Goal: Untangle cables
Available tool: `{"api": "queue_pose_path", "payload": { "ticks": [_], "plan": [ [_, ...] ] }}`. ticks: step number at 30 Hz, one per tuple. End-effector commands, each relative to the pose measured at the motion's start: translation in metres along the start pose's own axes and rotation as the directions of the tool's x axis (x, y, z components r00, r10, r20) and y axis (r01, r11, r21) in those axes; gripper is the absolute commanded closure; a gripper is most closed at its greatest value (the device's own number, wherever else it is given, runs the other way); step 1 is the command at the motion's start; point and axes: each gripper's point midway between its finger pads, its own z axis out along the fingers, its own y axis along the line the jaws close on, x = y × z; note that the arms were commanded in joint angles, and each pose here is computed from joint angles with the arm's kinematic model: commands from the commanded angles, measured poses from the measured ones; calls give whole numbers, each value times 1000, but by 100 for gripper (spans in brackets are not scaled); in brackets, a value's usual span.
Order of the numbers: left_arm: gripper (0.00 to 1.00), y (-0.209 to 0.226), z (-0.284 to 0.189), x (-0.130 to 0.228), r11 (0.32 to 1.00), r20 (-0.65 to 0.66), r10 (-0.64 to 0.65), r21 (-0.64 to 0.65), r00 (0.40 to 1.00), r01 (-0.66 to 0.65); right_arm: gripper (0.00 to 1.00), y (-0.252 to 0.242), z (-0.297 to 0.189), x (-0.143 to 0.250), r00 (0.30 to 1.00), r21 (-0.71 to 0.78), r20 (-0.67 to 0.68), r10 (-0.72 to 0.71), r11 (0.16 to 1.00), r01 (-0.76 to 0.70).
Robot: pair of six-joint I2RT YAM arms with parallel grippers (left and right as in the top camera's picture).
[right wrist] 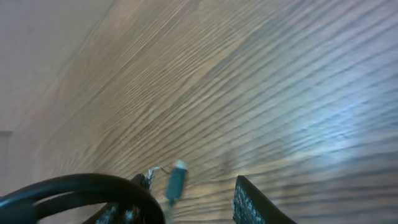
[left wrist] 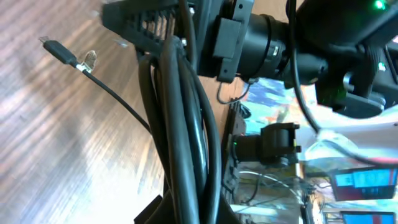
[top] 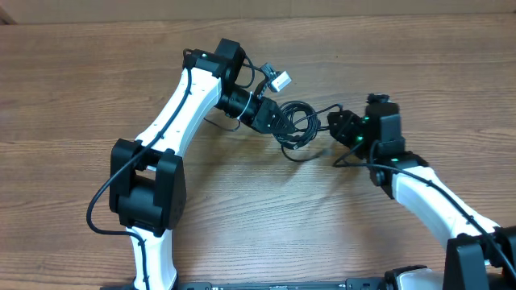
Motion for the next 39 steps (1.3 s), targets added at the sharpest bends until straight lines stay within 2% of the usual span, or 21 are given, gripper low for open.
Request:
{"api": "queue_pose_path", "payload": {
  "ticks": [1,7,12,18,22,26,28,29,31,32,34,37,39],
  "plan": [
    [96,-7,-33,-16,997,111,62,36,992,-66,61,-65,-7,-33,987,212,134,84,971,-112],
    [96,0,-37,-32,997,155,68,12,986,-71,60,-86,-12,-19,989,310,102,109,941,-135],
    [96,3,-41,-30,999,155,41,6,987,-42,54,-140,-35,-14,955,497,182,236,816,-296],
    [96,10,-53,-30,1000,178,22,-7,984,-21,53,-184,-57,-21,932,576,218,291,732,-363],
    [96,13,-57,-31,1000,186,21,-12,982,-19,34,-195,-64,-24,939,602,210,272,721,-343],
    [95,13,-58,-31,1000,188,20,-13,982,-18,27,-205,-70,-25,919,609,242,313,688,-395],
    [96,13,-58,-31,1000,188,25,-14,982,-22,24,-203,-68,-25,914,588,230,334,701,-404],
    [96,12,-57,-31,1000,185,30,-13,982,-28,24,-196,-63,-25,918,561,206,339,728,-395],
    [96,10,-53,-31,998,178,55,-12,982,-53,24,-168,-45,-25,956,442,76,283,850,-287],
    [96,9,-50,-30,997,171,79,-14,982,-78,24,-144,-35,-24,981,332,-12,192,927,-178],
    [96,5,-43,-30,992,158,127,-14,979,-126,21,-106,-25,-20,994,141,-104,34,990,-20],
    [96,10,-33,-26,983,109,176,-67,978,-170,21,-49,-25,-8,970,-179,-160,-184,972,155],
    [96,21,-28,-21,974,59,188,-138,980,-179,21,-3,-40,7,924,-463,-146,-353,850,251]
  ]
}}
